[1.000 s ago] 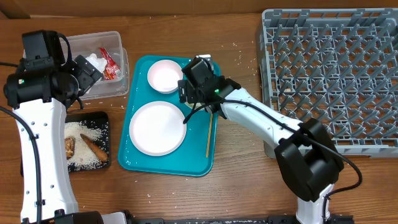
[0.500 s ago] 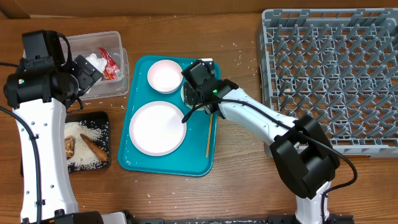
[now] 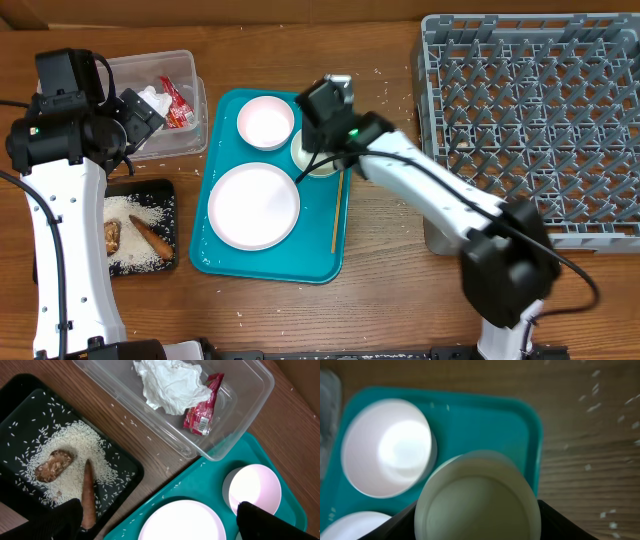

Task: Sort waste into correct bins and load items into the dishwasher
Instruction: 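Grasp the pale green cup on the teal tray with the right gripper, then carry the cup right and set it upside down in the rack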

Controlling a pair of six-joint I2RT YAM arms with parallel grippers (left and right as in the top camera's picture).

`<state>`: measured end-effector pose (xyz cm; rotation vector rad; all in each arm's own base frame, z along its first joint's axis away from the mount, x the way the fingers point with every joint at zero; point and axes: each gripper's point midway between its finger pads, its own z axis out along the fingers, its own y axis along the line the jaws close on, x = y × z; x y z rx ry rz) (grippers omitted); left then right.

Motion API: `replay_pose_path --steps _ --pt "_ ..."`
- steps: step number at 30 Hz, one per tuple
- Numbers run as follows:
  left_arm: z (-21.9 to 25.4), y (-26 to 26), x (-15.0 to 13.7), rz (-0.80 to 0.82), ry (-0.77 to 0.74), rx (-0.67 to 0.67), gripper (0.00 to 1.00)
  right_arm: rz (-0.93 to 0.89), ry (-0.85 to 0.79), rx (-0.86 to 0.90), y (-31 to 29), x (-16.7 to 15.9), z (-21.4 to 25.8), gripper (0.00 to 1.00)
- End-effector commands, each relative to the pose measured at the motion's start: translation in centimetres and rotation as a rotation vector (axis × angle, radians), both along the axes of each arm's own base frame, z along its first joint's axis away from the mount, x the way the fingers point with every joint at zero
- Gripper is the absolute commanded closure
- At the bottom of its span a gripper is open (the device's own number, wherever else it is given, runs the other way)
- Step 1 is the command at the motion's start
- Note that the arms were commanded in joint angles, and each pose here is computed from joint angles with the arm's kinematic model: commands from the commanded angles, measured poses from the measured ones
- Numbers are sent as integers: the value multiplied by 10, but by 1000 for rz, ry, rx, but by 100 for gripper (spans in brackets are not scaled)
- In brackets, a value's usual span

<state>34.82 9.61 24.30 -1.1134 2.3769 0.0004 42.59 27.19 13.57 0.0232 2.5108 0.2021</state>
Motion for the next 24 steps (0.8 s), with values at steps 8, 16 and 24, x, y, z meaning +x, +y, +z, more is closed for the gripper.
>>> replay_pose_path --steps 8,16,24 --pt "1 1 0 13 -6 -6 0 -421 -232 46 -211 38 146 40" --pt "1 1 0 13 -6 -6 0 -767 -107 -51 -383 14 118 37" --pt "1 1 0 13 -6 -6 0 -876 6 -58 -452 -1 77 27"
